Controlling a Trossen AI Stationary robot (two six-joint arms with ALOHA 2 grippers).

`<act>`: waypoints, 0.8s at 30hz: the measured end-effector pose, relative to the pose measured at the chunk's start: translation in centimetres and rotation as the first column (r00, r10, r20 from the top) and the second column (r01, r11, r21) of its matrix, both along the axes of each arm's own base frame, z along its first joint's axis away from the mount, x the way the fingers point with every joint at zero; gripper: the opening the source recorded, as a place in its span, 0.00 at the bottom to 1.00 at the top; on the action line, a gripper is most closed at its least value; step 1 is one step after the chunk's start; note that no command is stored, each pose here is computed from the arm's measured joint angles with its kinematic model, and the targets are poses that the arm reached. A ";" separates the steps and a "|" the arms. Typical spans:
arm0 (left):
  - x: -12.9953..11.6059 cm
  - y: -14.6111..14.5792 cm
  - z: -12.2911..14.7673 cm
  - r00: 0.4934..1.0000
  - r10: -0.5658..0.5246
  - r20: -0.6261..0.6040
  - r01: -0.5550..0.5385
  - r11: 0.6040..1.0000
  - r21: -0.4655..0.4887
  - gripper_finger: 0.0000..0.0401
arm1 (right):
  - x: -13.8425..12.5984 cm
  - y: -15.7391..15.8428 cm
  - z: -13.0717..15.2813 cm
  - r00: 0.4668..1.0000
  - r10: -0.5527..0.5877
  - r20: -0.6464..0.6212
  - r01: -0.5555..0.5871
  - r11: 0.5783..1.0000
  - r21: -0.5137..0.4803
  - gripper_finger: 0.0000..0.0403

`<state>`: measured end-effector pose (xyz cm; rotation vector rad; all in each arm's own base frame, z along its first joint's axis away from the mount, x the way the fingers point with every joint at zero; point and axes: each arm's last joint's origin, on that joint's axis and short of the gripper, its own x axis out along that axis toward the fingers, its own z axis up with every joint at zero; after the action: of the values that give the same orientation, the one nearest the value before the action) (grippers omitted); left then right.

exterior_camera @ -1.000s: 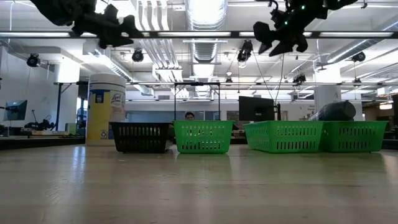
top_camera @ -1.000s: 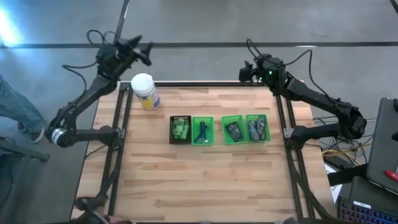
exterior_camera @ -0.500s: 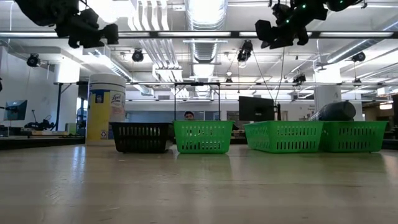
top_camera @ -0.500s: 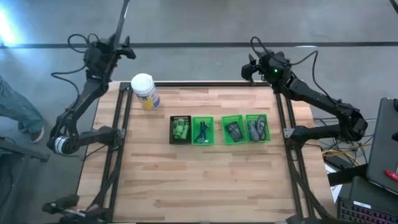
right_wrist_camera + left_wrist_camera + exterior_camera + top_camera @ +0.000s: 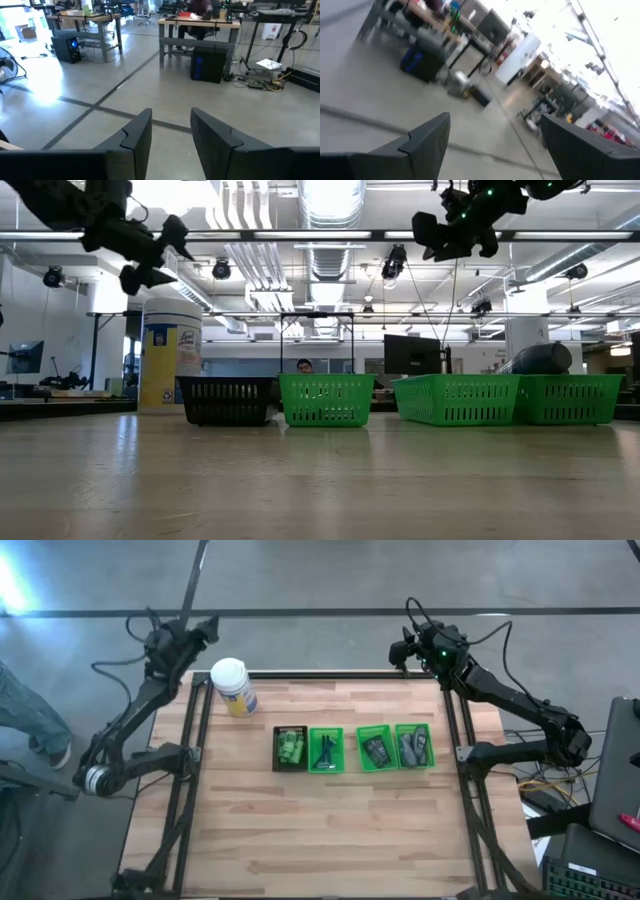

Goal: Pick & Place Travel size toiletries
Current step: Return to Home Position

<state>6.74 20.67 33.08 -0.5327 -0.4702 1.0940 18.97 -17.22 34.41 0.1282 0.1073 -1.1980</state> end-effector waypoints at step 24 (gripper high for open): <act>-4.1 -13.0 -4.1 0.780 -0.023 -0.625 0.413 0.769 0.488 0.78 | 0.1 0.1 0.0 0.978 -0.021 0.209 0.007 0.998 0.065 0.14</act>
<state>2.59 7.71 28.97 0.3324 -0.1662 0.7446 19.06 -17.14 34.45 0.3114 -0.0406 -1.1887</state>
